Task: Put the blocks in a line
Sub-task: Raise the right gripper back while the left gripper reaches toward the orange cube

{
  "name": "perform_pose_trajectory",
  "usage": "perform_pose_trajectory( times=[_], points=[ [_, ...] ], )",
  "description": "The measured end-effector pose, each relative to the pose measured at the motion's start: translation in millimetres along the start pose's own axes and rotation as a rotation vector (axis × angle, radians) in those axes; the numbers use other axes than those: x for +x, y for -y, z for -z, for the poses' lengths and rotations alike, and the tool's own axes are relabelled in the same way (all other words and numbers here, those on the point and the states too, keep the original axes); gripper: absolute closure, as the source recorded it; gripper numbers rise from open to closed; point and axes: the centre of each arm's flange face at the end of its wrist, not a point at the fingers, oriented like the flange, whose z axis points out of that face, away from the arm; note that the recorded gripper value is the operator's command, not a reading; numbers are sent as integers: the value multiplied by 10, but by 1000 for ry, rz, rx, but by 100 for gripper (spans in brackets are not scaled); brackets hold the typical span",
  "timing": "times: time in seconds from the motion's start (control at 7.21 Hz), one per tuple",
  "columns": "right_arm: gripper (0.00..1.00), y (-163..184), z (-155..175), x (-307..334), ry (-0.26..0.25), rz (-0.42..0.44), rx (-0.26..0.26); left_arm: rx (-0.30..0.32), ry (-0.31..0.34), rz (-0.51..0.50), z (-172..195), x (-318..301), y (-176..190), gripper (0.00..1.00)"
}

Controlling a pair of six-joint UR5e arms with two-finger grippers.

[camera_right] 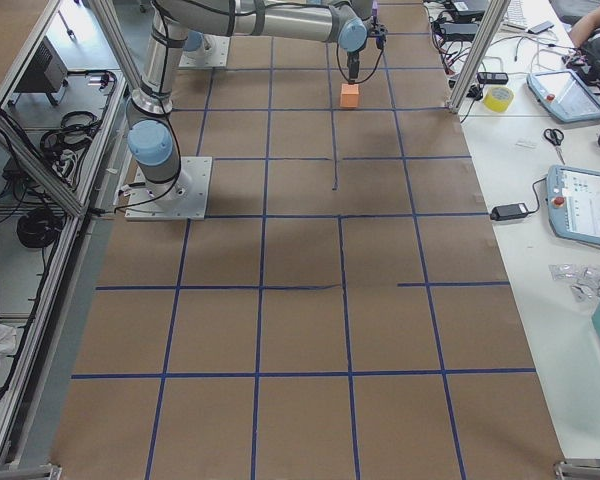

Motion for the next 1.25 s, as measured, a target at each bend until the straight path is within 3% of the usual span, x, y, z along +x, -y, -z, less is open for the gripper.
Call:
perform_pose_trajectory(
  times=[0.14, 0.42, 0.69, 0.97, 1.25],
  points=[
    [0, -107, 354, 429, -3, 45, 1, -5, -2, 15, -53, -44, 42, 0],
    [0, -406, 686, 1106, -7, 94, 13, -26, -11, 48, -376, -95, 258, 0],
    [0, -674, 833, 1354, -43, 108, 40, 12, -75, 109, -837, 118, 574, 0],
    [0, -682, 919, 1398, -57, 97, 76, 49, -130, 99, -1416, 579, 863, 0],
    [0, -753, 1015, 1428, -59, 97, 98, 35, -178, 114, -1936, 1075, 1021, 0]
  ],
)
